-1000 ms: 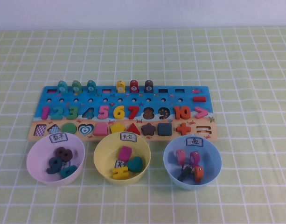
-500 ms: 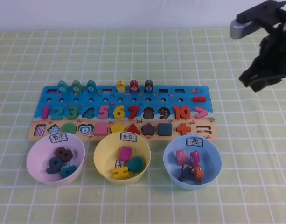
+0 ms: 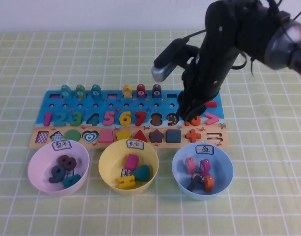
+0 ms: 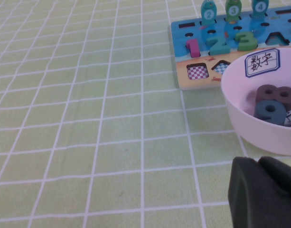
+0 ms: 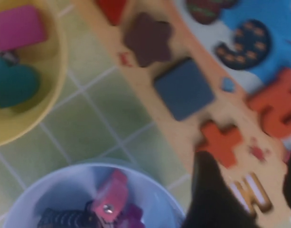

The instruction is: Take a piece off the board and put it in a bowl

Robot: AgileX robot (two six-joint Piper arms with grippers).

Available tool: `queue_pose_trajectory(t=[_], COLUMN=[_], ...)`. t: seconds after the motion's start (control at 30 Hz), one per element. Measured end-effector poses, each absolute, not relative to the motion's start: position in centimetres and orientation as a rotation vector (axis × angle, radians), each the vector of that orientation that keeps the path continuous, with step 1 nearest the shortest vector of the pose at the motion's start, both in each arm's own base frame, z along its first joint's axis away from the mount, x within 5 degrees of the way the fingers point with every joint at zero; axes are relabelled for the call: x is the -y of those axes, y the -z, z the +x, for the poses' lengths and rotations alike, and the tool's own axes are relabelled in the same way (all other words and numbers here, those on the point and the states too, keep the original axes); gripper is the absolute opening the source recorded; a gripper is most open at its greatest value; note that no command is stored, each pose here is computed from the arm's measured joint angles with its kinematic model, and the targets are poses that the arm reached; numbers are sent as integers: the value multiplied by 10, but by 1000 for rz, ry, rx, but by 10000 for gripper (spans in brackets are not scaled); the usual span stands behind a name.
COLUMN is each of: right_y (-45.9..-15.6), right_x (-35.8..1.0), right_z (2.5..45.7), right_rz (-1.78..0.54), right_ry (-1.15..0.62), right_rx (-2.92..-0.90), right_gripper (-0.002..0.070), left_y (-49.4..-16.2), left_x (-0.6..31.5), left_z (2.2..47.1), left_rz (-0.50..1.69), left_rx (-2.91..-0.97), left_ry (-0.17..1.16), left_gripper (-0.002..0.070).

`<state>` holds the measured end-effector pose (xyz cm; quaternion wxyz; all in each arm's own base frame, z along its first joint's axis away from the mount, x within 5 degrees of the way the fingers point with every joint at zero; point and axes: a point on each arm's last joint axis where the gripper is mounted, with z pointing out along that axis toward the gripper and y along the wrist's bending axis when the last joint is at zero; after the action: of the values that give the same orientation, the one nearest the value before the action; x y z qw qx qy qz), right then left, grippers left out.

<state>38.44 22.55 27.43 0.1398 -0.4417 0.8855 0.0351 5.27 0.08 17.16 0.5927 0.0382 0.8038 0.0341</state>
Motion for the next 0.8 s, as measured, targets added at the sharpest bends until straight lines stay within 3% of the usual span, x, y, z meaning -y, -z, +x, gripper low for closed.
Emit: queue_pose_trajectory(t=[0.1, 0.33, 0.8], right_y=[-260, -241, -219], right_x=[-240, -248, -256], right_z=[382, 384, 398], right_rz=[-1465, -1740, -1804], right_ry=[-124, -153, -123], right_rx=[-2488, -2334, -2210], right_gripper=[332, 355, 357], left_y=[-172, -172, -172], left_x=[-1, -1, -1], left_z=[53, 53, 53], left_rz=[89, 89, 89], left_rx=[-1869, -1869, -1869], left_ry=[-79, -79, -79], left_gripper=[-5, -5, -5])
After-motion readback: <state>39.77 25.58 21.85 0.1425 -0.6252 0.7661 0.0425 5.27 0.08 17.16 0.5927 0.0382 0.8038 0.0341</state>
